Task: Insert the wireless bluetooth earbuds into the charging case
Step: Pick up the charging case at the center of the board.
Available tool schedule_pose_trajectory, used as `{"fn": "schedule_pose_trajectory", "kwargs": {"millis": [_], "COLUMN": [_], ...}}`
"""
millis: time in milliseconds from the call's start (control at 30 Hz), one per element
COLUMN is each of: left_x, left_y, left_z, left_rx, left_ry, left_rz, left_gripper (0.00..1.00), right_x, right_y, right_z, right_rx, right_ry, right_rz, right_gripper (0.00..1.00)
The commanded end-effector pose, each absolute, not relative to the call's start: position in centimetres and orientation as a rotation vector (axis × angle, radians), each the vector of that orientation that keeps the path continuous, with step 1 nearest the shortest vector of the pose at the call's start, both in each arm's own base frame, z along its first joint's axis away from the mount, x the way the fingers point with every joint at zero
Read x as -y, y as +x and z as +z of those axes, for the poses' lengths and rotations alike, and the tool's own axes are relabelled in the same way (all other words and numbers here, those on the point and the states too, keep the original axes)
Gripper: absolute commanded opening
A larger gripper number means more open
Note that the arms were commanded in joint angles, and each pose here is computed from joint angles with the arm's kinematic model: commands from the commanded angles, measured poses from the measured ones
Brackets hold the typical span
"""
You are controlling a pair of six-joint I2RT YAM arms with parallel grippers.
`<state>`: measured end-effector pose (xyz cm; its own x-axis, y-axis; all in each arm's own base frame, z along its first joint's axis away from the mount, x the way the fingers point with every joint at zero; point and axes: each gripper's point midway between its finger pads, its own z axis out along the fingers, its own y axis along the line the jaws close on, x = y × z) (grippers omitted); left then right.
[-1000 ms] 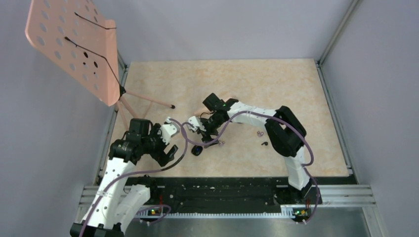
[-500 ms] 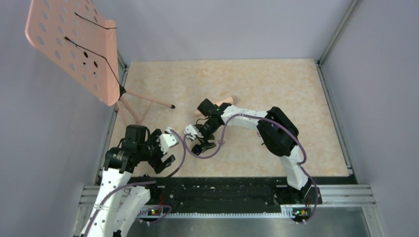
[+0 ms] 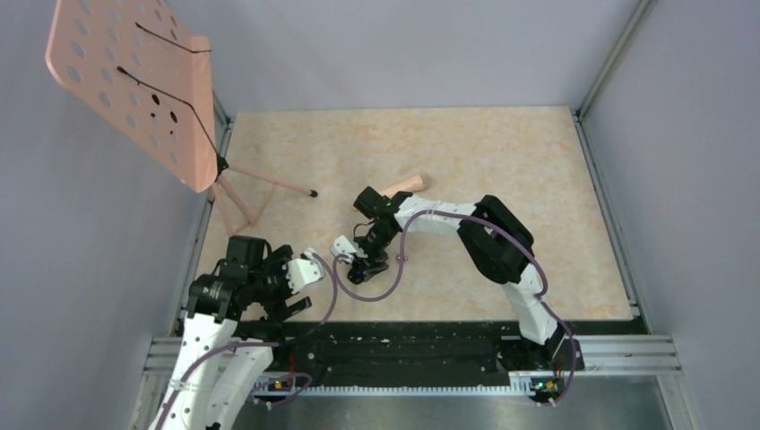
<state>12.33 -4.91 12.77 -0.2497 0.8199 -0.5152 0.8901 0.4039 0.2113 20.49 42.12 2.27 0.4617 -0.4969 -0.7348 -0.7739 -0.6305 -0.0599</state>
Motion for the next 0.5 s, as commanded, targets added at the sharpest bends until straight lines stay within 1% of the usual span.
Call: {"fn": "schedule_pose_trajectory", "kwargs": {"millis": [0,67,200,267,333,400,467], "left_x": [5.1,5.4,8.2,10.2,11.8,13.6,15.8], "left_y": [12.2,12.7,15.1,16.6,19.0,21.0,23.2], "left_z": [12.8,13.1,14.5,15.3,15.9,15.7,16.0], "left_rx": [-2.078,-2.060,-1.952,-1.891,-1.863,-1.836,-1.795], "left_ry": [1.463,1.438,1.354,1.322,1.258,1.244,1.248], "left_rz": [-0.168,-0.173,-0.285,-0.388,-0.444,-0.499,-0.546], "left_gripper": [0.94,0.94,0.94,0.94,0.94,0.93,0.93], "right_x": [-42.7,-42.1,-39.8,-37.6,-35.9,-33.6,-31.2], "right_y": [20.3,20.7,23.0,25.4,27.9,29.7,31.0], "right_z": [2.4,2.5,5.3,7.5,10.8,14.4,16.2], "right_rx": [-1.055,-1.097,-1.234,-1.309,-1.327,-1.332,-1.359], "right_ry": [-2.351,-2.351,-2.219,-2.106,-1.974,-1.852,-1.741], "right_rz": [0.967,0.929,0.871,0.791,0.697,0.581,0.489], "right_gripper": [0.46,0.39,0.34,0.33,0.32,0.31,0.30]}}
